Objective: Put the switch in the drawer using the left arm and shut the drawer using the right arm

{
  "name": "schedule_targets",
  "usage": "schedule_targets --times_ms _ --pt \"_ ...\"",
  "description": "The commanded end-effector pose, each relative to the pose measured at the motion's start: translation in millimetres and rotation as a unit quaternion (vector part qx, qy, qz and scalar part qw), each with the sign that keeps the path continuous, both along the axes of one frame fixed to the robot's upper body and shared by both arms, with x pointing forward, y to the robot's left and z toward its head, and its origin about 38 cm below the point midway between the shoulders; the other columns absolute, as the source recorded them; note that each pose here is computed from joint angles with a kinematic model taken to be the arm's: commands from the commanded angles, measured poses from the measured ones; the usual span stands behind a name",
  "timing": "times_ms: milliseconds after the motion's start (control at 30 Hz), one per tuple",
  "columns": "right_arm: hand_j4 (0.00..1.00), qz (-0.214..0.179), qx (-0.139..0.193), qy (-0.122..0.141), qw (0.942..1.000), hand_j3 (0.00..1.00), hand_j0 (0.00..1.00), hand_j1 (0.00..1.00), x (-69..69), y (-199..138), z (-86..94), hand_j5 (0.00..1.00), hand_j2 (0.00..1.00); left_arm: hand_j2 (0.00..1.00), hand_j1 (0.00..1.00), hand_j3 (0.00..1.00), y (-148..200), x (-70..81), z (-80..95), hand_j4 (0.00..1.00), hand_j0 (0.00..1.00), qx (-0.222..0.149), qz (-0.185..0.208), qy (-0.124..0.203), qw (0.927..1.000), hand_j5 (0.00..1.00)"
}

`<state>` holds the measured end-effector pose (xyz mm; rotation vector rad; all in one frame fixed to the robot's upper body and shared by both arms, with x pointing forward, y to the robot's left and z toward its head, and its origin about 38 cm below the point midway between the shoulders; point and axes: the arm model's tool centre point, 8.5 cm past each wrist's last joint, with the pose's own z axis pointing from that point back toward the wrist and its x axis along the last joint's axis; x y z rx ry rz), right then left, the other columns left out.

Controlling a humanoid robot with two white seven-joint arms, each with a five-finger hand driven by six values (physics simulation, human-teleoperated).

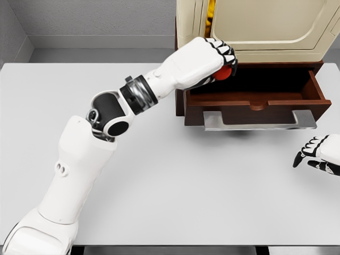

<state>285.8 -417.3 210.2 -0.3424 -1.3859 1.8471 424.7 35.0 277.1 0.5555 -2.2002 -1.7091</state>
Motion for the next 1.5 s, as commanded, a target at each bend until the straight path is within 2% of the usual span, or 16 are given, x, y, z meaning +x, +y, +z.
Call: schedule_targets --times_ms 0,100,167,667,700,733,767,833,867,933,1067,1167,1267,1333,1400,1467 --pt "0.51 -0.001 0.003 0.0 1.0 0.51 0.51 0.51 0.2 0.0 0.6 0.51 0.51 0.5 0.5 0.5 -2.8 0.1 -2.8 0.5 0.5 0.001 0.001 0.006 1.0 0.5" --pt "0.51 -0.002 0.002 0.0 1.0 0.51 0.51 0.51 0.2 -0.4 0.1 0.51 0.51 0.8 0.8 0.8 -3.4 0.5 -2.7 0.8 0.8 0.002 0.003 0.007 1.0 0.8" --pt "0.51 -0.002 0.003 0.0 1.0 0.51 0.51 0.51 0.1 0.1 0.3 0.51 0.51 0.84 0.84 0.84 -3.4 0.6 -2.9 0.84 0.84 0.004 0.004 0.006 1.0 0.84" --pt "0.51 -0.004 0.003 0.001 1.0 0.51 0.51 0.51 0.3 -1.3 -0.4 0.51 0.51 0.85 0.85 0.85 -6.5 -3.9 -3.1 0.85 0.85 0.014 0.003 -0.006 0.9999 0.85" --pt "0.51 -0.004 0.003 0.001 1.0 0.51 0.51 0.51 0.3 -1.3 -0.4 0.51 0.51 0.86 0.86 0.86 -6.5 -7.7 0.2 0.86 0.86 0.009 -0.002 -0.011 0.9999 0.86" --pt "0.51 -0.004 0.004 0.001 1.0 0.51 0.51 0.51 0.3 -1.2 -0.3 0.51 0.51 0.92 0.92 0.92 -5.3 -20.5 16.8 0.92 0.92 -0.004 -0.012 -0.038 0.9992 0.92" --pt "0.51 -0.004 0.007 0.0 1.0 0.51 0.51 0.51 0.4 -0.7 0.2 0.51 0.51 0.93 0.93 0.93 8.4 -30.2 19.7 0.93 0.93 -0.002 -0.011 -0.053 0.9985 0.93" --pt "0.51 -0.005 0.011 0.0 0.9999 0.51 0.51 0.51 0.2 0.0 0.1 0.51 0.51 0.96 0.96 0.96 31.5 -42.1 21.9 0.96 0.96 -0.014 -0.028 -0.049 0.9983 0.96" --pt "0.51 -0.005 0.013 0.0 0.9999 0.51 0.51 0.51 0.2 0.5 0.5 0.51 0.51 0.97 0.97 0.97 38.4 -43.1 21.9 0.97 0.97 -0.019 -0.042 -0.044 0.998 0.97" --pt "0.51 -0.006 0.022 -0.007 0.9997 0.51 0.51 0.51 2.6 2.4 3.5 0.51 0.51 0.99 0.99 0.99 66.6 -44.7 29.4 0.99 0.99 -0.032 -0.067 -0.064 0.9952 0.99" --pt "0.51 -0.009 0.034 -0.017 0.9992 0.51 0.51 0.51 5.0 4.9 4.7 0.51 0.51 0.99 0.99 0.99 152.0 -37.6 35.7 0.99 0.99 -0.086 -0.021 -0.029 0.9956 0.99" --pt "0.51 -0.01 0.04 -0.021 0.9989 0.51 0.51 0.51 6.0 5.7 5.5 0.51 0.51 1.0 1.0 1.0 215.6 -44.1 31.1 1.0 1.0 -0.151 0.029 -0.005 0.9881 1.0" --pt "0.51 -0.012 0.046 -0.028 0.9985 0.51 0.51 0.51 8.2 6.3 7.9 0.51 0.51 1.0 1.0 1.0 266.6 -54.0 13.6 1.0 1.0 -0.171 0.092 0.015 0.9808 1.0" --pt "0.51 -0.012 0.047 -0.028 0.9984 0.51 0.51 0.51 8.1 6.4 7.6 0.51 0.51 1.0 1.0 1.0 295.6 -50.3 -11.8 1.0 1.0 -0.171 0.141 0.048 0.9739 1.0" --pt "0.51 -0.013 0.053 -0.031 0.998 0.51 0.51 0.51 8.2 7.9 7.0 0.51 0.51 1.0 1.0 1.0 316.8 -56.6 -65.1 1.0 1.0 -0.097 0.169 0.149 0.9693 1.0" --pt "0.51 -0.013 0.059 -0.041 0.9973 0.51 0.51 0.51 11.5 9.8 10.7 0.51 0.51 1.0 1.0 1.0 333.8 -54.9 -99.7 1.0 1.0 -0.095 0.196 0.201 0.955 1.0"
